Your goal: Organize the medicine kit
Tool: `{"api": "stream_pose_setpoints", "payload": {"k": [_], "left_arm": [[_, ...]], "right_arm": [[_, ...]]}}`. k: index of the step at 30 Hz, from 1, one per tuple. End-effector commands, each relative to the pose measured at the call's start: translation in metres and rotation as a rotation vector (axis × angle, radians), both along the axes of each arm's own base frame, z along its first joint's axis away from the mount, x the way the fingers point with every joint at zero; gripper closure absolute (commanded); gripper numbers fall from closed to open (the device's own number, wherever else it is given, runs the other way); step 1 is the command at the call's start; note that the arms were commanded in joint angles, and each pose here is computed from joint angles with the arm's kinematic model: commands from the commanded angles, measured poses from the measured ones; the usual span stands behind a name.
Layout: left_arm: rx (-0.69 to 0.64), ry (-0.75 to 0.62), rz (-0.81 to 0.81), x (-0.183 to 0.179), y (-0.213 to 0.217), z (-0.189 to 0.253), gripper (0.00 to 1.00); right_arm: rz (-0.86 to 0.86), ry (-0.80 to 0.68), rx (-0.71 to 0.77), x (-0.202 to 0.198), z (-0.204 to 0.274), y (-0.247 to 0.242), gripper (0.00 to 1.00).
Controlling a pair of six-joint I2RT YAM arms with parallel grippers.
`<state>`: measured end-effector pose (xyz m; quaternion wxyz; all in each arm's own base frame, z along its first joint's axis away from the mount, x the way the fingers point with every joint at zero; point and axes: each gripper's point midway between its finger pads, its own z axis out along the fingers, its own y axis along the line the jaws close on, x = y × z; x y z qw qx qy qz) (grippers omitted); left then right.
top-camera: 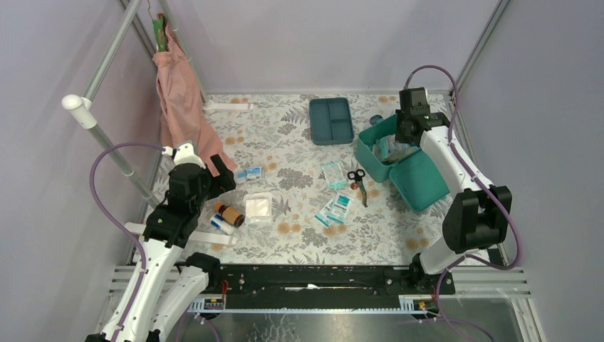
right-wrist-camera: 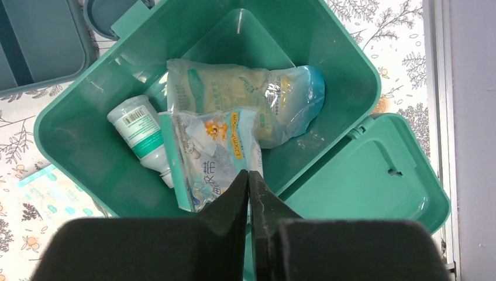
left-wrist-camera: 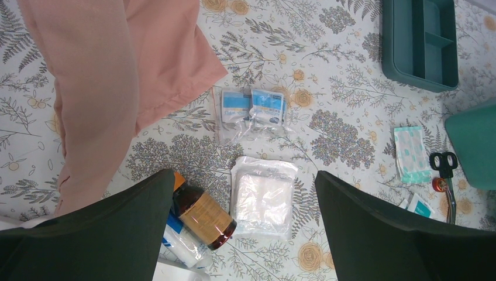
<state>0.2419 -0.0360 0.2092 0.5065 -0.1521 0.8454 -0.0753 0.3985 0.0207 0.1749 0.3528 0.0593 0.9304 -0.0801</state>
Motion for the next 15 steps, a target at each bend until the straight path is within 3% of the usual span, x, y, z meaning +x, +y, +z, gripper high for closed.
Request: {"api": "stream_pose_setpoints", "payload": {"k": [1, 7, 9, 12, 15], "left_arm": [[0.014, -0.022, 0.009, 0.003, 0.002, 0.003, 0.01], [0.023, -0.009, 0.034, 0.004, 0.006, 0.0, 0.01], [0.023, -0.007, 0.037, 0.004, 0.007, 0.0, 0.01], [0.026, 0.007, 0.029, 0.005, 0.005, -0.003, 0.01], [0.03, 0.02, 0.024, 0.007, 0.004, -0.005, 0.01]], "right_arm": [[0.005, -0.012, -0.004, 0.004, 0.015, 0.0, 0.89], [-0.029, -0.056, -0.025, 0.003, 0.031, -0.007, 0.71], [-0.028, -0.078, -0.005, 0.002, 0.041, -0.005, 0.7], [0.016, -0.113, 0.102, -0.002, 0.053, 0.014, 0.67], [0.11, -0.164, 0.316, -0.012, 0.067, 0.053, 0.64]]}}
